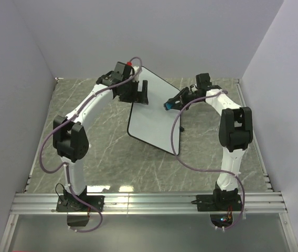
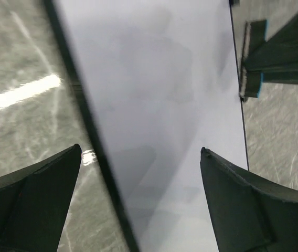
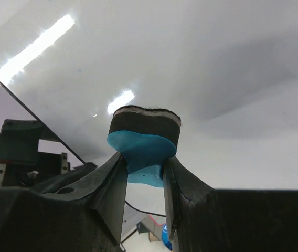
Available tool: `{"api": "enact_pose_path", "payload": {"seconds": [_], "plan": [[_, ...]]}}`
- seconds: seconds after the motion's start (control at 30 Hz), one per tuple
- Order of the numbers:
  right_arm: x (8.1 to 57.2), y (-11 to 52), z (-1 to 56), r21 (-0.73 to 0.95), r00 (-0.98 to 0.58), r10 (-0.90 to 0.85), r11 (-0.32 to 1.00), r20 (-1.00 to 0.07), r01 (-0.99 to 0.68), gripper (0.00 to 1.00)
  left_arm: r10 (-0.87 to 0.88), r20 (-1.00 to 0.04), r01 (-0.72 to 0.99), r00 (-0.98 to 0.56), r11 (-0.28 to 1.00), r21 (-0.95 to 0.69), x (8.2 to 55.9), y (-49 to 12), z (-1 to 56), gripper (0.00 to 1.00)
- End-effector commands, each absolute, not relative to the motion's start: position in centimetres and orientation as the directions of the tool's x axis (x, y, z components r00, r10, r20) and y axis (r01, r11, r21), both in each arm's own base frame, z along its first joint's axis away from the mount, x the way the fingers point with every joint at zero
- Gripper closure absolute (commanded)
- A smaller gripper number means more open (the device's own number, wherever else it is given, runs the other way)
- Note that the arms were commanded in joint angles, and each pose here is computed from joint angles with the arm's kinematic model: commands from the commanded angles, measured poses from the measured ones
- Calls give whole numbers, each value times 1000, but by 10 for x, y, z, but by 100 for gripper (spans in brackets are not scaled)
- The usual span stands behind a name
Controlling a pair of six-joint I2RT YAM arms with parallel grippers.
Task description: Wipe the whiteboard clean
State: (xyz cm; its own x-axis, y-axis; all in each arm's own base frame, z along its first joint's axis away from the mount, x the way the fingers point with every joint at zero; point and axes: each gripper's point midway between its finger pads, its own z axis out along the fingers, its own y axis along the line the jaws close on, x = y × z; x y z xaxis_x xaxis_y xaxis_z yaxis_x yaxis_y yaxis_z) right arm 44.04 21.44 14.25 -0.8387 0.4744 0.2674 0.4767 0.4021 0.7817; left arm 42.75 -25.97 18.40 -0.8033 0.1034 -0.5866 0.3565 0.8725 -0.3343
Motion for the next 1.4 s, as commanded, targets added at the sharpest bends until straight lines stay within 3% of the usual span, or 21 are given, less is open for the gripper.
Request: {"api": "enact_pose_path", "payload": {"seconds": [0.0,0.17,0.37,0.43,0.63,0.67,0.7,0.77,0.87,1.37], "plan": [[447,201,170,819,-856,479,399,197,412,100,1,-703,333,-712,881,-336,441,-243,244,1],[446,162,167,776,-822,550,451,146,440,100,-70,-720,242,-690,916,-321,444,-201,252,1],[408,89,125,486,-814,576,734,-77,474,100,-154,-756,140,-636,940,-310,441,-148,264,0],[401,75,117,424,-802,582,766,-136,484,100,-160,-754,121,-637,945,-303,435,-135,258,1],[370,46,84,261,-793,584,804,-173,535,100,-201,-697,84,-688,933,-351,420,-122,229,1],[366,41,77,231,-797,577,812,-178,536,92,-206,-698,82,-686,931,-355,419,-121,229,1],[364,39,73,216,-799,575,815,-178,538,73,-208,-696,79,-687,931,-356,419,-120,228,0],[364,34,68,195,-797,570,821,-201,537,52,-212,-689,71,-693,931,-358,419,-119,227,1],[363,31,64,182,-799,562,826,-212,533,11,-200,-678,87,-707,927,-365,422,-123,223,1],[348,41,157,343,-731,571,817,-373,464,11,-263,-679,38,-685,918,-394,441,-124,225,1]]}}
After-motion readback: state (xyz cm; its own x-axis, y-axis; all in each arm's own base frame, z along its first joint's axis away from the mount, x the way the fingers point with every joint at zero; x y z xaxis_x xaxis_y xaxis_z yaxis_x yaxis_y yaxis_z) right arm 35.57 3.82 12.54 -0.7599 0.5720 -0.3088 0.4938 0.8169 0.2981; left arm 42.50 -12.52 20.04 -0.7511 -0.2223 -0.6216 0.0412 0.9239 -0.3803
